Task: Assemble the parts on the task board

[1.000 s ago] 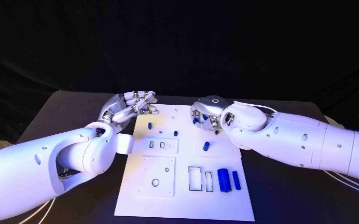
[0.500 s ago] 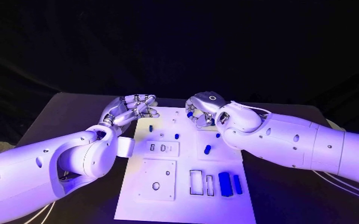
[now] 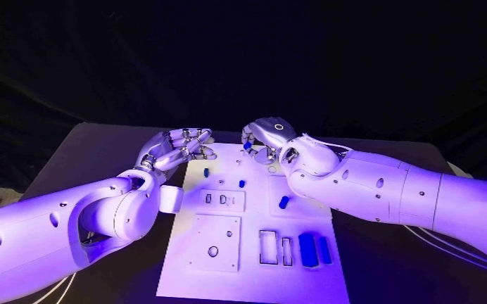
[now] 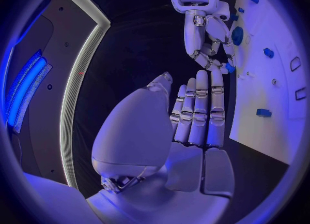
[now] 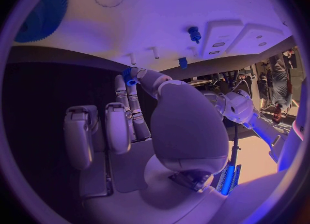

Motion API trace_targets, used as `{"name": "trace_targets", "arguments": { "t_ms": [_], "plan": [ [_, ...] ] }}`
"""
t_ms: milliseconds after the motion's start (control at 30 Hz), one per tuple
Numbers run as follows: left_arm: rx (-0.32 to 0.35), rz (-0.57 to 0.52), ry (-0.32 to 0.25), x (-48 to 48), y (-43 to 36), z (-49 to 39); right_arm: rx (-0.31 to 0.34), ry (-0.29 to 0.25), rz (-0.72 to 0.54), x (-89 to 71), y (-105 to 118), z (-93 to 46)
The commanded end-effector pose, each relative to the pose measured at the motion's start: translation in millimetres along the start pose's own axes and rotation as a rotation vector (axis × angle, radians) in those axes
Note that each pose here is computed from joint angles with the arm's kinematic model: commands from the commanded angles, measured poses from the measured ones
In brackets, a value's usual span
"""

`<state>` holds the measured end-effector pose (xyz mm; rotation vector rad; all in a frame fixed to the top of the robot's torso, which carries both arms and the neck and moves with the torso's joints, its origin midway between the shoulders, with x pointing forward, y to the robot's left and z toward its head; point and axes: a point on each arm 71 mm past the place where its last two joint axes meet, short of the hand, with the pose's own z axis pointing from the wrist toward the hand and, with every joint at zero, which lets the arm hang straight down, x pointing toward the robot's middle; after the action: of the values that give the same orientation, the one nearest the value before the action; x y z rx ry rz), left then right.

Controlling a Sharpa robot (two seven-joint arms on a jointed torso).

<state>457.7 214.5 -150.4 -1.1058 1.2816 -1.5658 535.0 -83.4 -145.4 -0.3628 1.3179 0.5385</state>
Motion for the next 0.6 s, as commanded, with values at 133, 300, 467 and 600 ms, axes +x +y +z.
{"name": "trace_targets", "arguments": {
  "t_ms": [133,300,467,600],
  "plan": [
    [0.009,-0.006,0.024,3.3,-2.8,1.5,-0.007,-0.014,-0.002,0.9,3.0,2.0],
    [0.012,-0.006,0.025,3.5,-3.8,2.1,-0.011,0.002,0.0,3.6,4.4,2.6],
    [0.012,-0.006,0.026,4.2,-4.0,2.8,-0.011,0.027,-0.002,6.7,4.7,2.9],
    [0.013,-0.005,0.025,3.6,-4.0,3.2,-0.01,0.046,-0.005,8.5,4.2,2.7]
  ]
}}
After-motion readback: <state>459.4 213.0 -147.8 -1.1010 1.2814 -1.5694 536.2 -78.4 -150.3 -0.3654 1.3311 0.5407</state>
